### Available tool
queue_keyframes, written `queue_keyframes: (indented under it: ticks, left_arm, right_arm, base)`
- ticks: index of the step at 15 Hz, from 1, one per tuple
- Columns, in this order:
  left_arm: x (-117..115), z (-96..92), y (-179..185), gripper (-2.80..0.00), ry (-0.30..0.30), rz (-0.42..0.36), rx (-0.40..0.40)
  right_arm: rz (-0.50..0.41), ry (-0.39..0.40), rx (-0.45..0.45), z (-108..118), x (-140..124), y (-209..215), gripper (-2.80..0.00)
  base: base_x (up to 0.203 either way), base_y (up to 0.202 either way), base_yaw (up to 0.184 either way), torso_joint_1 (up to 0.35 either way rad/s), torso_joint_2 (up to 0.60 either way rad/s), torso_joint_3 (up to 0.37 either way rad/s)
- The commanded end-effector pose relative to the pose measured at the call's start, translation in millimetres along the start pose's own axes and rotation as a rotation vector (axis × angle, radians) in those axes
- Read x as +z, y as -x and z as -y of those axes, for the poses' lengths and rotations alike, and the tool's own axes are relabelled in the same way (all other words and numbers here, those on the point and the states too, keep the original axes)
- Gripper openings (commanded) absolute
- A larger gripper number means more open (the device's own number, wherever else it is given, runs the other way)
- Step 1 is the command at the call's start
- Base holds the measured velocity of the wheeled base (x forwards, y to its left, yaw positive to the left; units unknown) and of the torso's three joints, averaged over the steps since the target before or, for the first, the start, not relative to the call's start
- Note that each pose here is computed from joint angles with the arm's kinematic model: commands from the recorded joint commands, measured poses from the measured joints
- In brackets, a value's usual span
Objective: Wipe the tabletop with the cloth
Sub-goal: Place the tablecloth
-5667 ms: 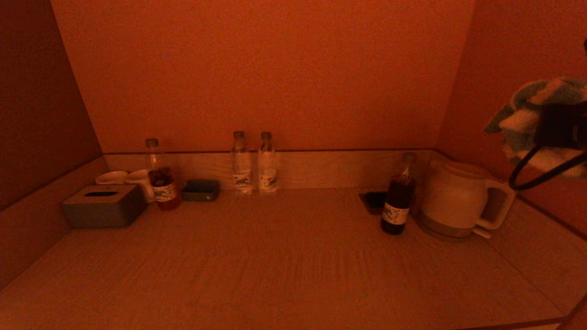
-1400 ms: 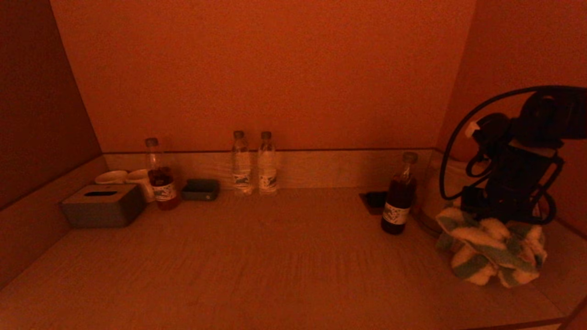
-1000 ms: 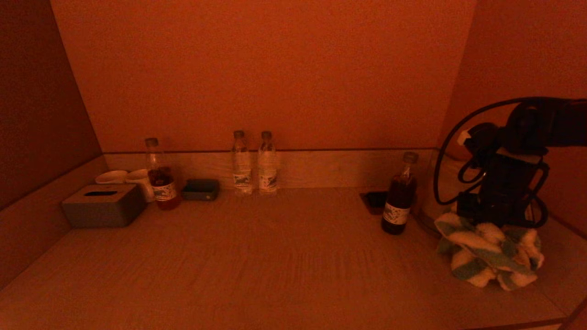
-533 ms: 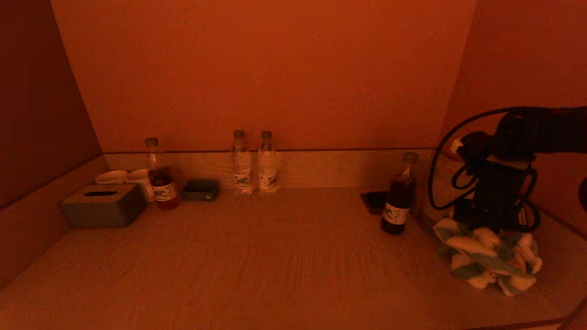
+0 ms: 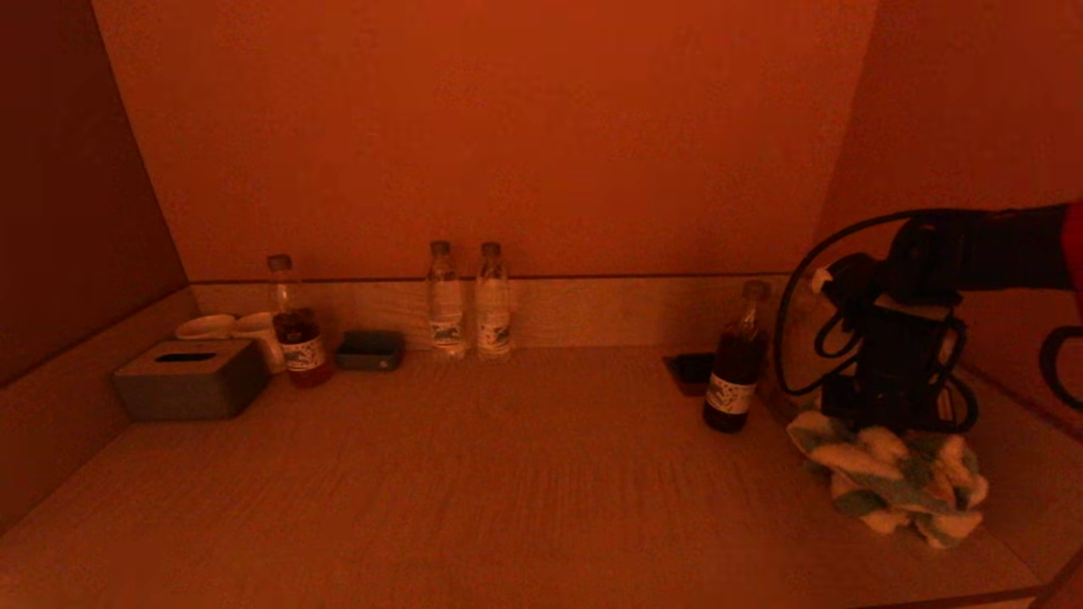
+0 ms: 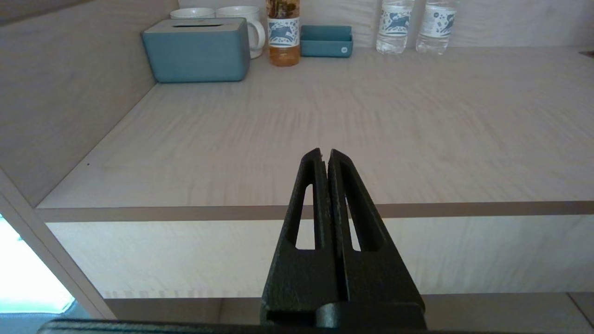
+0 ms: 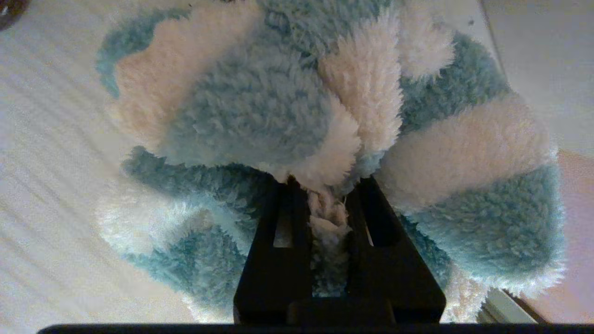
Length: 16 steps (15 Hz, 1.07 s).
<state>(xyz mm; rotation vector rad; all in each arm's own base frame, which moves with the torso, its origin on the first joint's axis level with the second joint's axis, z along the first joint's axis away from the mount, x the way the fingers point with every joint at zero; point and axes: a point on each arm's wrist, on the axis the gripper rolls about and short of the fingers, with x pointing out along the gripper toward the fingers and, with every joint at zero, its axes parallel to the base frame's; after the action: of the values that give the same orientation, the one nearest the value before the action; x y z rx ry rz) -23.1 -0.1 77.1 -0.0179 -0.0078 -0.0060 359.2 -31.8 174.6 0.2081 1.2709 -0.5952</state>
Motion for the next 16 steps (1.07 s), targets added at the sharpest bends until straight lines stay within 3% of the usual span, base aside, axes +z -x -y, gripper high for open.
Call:
queue_keyframes:
  ticks: [1,16]
  left_arm:
    - [-0.3,0.0,-0.1,-2.8,0.001,0.0,0.0]
    - [-0.3,0.0,-0.1,-2.8,0.001,0.0,0.0]
  right_arm:
    - [0.01,-0.002,-0.065,-2.2,-0.5,-4.5,-2.8]
    - [0.003,0.013,-0.162,-8.3,2.3,-25.1,-2.8]
  base:
    - [0.0,0.0,0.0,0.0,0.0,0.0]
    - [0.0,0.0,0.0,0.0,0.0,0.0]
